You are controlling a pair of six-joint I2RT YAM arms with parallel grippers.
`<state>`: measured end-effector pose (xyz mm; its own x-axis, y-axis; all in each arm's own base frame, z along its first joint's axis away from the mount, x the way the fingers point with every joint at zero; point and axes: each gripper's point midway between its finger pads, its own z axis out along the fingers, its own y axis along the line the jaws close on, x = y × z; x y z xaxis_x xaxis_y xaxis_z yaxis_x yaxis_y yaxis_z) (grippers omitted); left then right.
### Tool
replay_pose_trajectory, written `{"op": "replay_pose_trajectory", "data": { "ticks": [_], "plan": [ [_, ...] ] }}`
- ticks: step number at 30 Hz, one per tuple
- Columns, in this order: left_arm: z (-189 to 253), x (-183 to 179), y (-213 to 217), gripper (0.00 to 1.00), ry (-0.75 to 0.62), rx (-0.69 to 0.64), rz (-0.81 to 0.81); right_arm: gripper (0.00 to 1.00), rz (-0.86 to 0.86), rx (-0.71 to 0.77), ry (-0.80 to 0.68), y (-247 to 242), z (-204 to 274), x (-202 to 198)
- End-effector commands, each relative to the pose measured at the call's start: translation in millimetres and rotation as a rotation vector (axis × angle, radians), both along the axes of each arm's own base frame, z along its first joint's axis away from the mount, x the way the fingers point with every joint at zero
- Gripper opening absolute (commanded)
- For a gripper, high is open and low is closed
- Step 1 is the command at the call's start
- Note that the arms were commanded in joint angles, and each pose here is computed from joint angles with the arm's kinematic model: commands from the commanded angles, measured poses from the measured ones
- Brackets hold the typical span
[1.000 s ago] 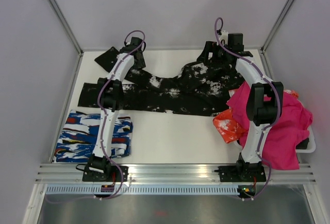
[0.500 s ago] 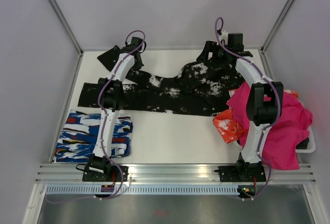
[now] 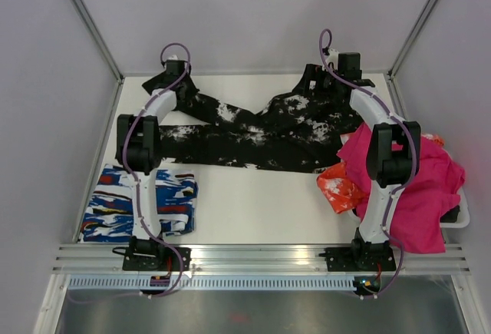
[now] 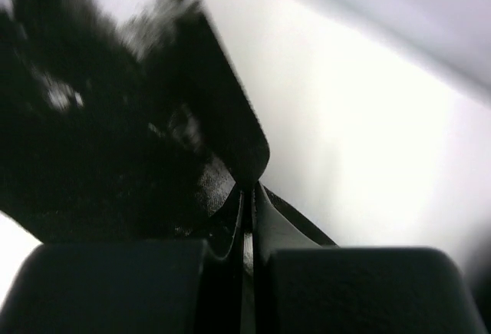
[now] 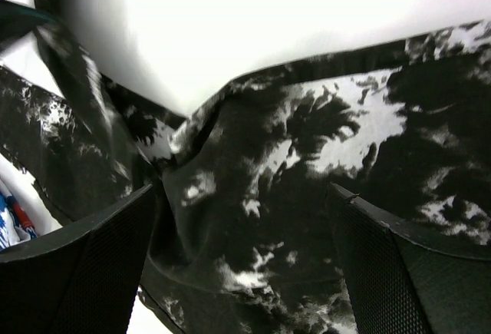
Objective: Fold and stack the trousers
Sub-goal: Flatten the trousers out
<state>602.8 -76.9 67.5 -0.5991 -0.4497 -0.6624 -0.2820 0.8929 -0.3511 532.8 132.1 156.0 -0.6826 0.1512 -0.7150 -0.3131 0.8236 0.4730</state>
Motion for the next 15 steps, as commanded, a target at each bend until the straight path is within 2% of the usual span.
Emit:
{"op": "replay_pose_trajectory", "data": {
  "ticks": [1,2,3,5,6,8,9,10,11,12,14,15],
  "plan": [
    [177.2,29.7,-5.6,0.02,-0.611,-0.139,-0.053,0.96,-0.005,0.016,-0.011,1.1,-2.5,3.1],
    [201.1,20.3,-6.2,0.02,-0.679,-0.155,-0.064,0.97,-0.009,0.015,-0.001,0.7,-7.2,2.6],
    [206.2,14.8,-8.0,0.02,-0.716,-0.168,-0.083,0.96,-0.016,0.014,0.006,0.0,-9.7,2.8],
    [193.8,2.9,-5.2,0.02,-0.762,-0.185,-0.083,0.97,-0.037,0.003,0.020,-3.2,-16.4,4.1],
    [176.9,-5.3,-5.1,0.02,-0.730,-0.206,-0.074,0.97,-0.050,-0.005,0.040,-5.1,-24.3,4.3],
    [170.2,-14.0,-7.7,0.02,-0.745,-0.237,-0.080,0.96,-0.095,-0.041,0.072,-13.6,-38.9,6.3],
    [144.0,-27.5,-9.2,0.02,-0.707,-0.257,-0.080,0.96,-0.110,-0.061,0.091,-17.5,-46.0,4.9],
    [137.7,-35.1,-9.8,0.02,-0.723,-0.279,-0.073,0.96,-0.134,-0.080,0.102,-22.0,-51.6,5.7],
    [162.2,-44.0,-10.9,0.02,-0.867,-0.332,-0.068,0.96,-0.180,-0.117,0.124,-31.0,-63.6,7.9],
    [134.2,-60.2,-6.1,0.02,-0.855,-0.351,-0.026,0.97,-0.203,-0.134,0.149,-35.2,-70.8,6.8],
    [138.0,-74.7,-5.2,0.02,-0.932,-0.380,-0.018,0.97,-0.241,-0.156,0.177,-42.1,-80.4,8.2],
    [132.1,-82.4,-4.6,0.02,-0.928,-0.390,-0.013,0.96,-0.267,-0.176,0.192,-46.6,-87.3,10.0]
  ]
}}
